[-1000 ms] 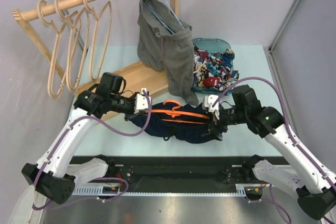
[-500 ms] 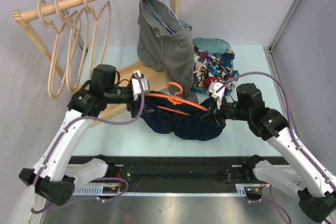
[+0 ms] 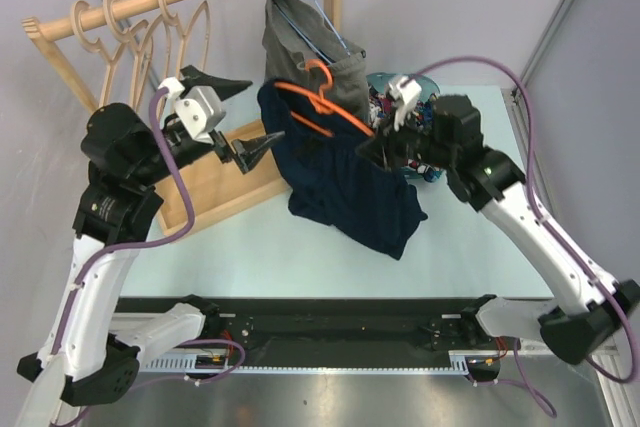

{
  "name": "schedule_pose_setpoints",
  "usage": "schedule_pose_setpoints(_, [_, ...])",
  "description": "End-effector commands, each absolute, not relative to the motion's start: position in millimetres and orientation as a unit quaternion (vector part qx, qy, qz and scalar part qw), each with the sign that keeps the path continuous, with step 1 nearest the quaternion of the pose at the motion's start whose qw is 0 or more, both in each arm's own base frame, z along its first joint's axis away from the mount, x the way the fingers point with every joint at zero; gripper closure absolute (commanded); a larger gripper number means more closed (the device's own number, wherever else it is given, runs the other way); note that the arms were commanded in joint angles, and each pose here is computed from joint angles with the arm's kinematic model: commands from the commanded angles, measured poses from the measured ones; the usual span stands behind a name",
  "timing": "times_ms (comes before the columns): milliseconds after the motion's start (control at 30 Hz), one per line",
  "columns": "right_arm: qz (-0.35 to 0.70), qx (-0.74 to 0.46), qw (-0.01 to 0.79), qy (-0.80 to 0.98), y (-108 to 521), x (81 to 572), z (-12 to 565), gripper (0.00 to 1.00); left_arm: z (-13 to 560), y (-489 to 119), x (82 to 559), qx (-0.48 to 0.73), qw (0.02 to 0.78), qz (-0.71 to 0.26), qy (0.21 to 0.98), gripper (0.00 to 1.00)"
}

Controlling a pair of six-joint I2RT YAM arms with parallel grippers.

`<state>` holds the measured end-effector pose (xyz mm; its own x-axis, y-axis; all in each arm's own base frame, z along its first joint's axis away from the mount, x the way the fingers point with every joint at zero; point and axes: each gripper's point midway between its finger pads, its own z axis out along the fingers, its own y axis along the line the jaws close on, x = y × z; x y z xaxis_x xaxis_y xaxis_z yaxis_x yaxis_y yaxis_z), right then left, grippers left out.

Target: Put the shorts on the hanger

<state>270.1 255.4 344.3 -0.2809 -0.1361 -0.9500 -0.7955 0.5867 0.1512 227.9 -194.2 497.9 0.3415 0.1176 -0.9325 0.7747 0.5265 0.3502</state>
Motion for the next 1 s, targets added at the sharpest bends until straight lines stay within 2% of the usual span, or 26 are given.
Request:
schedule_pose_setpoints(0, [0.365,-0.270,0.622,0.638,280,310,456,1.00,524,-181,237,0.411,0.739,-0.181,0.501,0.00])
schedule_pose_setpoints(67, [0.381,-0.260,0.641,0.613,287,317,492,1.00,530,-174,240,0.403,0.752,-0.156,0.497,0.00])
schedule_pose_setpoints(300, [0.386,-0.230,0.678,0.581,312,364,544,1.00,543,-165,236,0.388,0.770,-0.140,0.486,0.00])
schedule_pose_setpoints(533, [0.406,-0.217,0.685,0.565,335,390,567,1.00,541,-162,235,0.391,0.775,-0.125,0.481,0.00])
schedule_pose_setpoints(767, [0.405,-0.216,0.675,0.578,354,413,550,1.00,532,-160,238,0.385,0.770,-0.123,0.493,0.00])
schedule_pose_setpoints(967, [0.393,-0.217,0.650,0.613,367,431,514,1.00,514,-159,244,0.377,0.755,-0.130,0.520,0.00])
